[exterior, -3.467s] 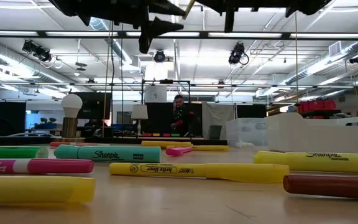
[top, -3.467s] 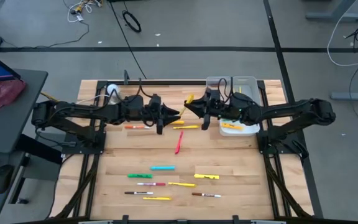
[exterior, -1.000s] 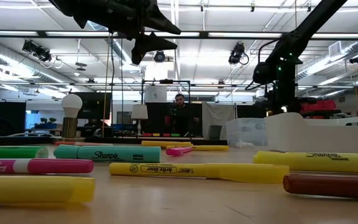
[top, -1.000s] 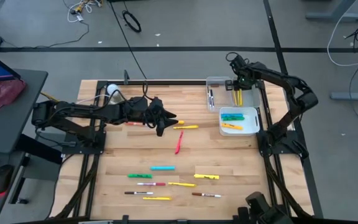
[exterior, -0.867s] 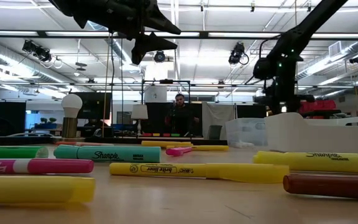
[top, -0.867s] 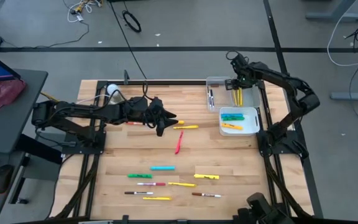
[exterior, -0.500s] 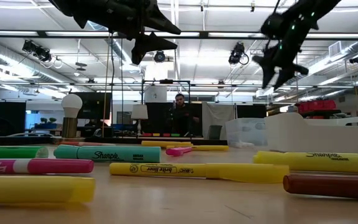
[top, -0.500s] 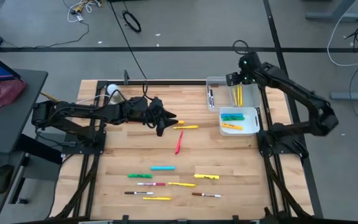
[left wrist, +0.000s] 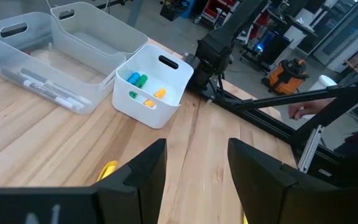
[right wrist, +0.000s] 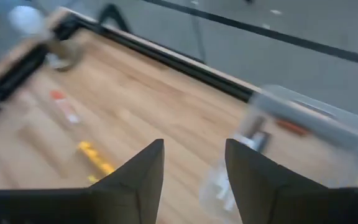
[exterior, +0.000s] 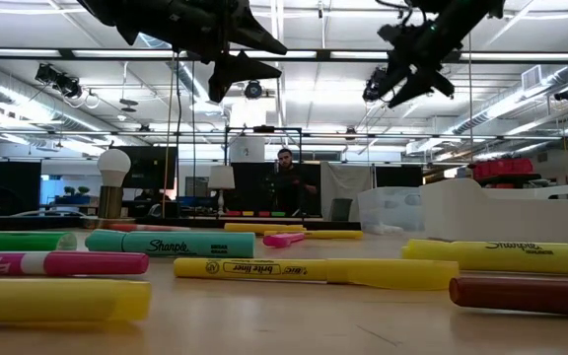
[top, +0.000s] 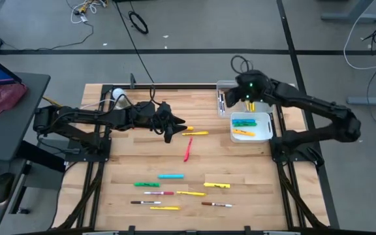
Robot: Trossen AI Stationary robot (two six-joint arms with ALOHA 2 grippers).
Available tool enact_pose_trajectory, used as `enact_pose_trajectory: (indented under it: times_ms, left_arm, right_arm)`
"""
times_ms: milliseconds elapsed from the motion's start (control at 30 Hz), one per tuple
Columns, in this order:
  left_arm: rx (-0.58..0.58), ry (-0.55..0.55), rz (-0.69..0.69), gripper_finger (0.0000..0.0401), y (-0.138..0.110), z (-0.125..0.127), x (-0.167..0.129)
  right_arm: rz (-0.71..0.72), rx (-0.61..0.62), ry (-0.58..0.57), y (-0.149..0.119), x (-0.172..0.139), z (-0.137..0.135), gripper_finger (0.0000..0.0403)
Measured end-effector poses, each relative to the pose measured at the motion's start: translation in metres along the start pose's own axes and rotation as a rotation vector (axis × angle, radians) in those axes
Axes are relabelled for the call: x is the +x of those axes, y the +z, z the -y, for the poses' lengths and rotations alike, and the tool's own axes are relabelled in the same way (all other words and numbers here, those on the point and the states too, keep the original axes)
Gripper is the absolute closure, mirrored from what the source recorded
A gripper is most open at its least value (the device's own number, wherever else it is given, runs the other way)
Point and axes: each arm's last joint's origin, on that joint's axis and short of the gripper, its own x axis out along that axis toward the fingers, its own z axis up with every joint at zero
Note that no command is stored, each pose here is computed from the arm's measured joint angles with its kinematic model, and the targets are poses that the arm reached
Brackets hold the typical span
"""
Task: Pick & Place Markers
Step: Put the dark yellow highlighter pen into the white bin
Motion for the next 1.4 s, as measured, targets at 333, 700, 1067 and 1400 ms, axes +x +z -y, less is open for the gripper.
enact_pose_trajectory:
  times_ms: [333,700,1067,1400]
  left_arm:
    - [0.0,0.0,0.001,0.0224,0.0,0.0,0.0]
    - [-0.002,0.004,0.006,0.0224,0.001,-0.002,0.0]
    - [-0.283,-0.03,0.046,0.0224,0.005,0.001,0.0]
    - [-0.344,0.075,0.136,0.0224,0.009,-0.004,-0.001]
  right_arm:
    - [0.123,-0.092,0.241,-0.006,-0.012,-0.051,0.0237]
    - [0.108,-0.143,0.322,-0.017,-0.019,-0.071,0.0237]
    - [0.107,-0.146,0.325,-0.018,-0.02,-0.071,0.0237]
    - [0.111,-0.145,0.327,-0.017,-0.02,-0.072,0.0237]
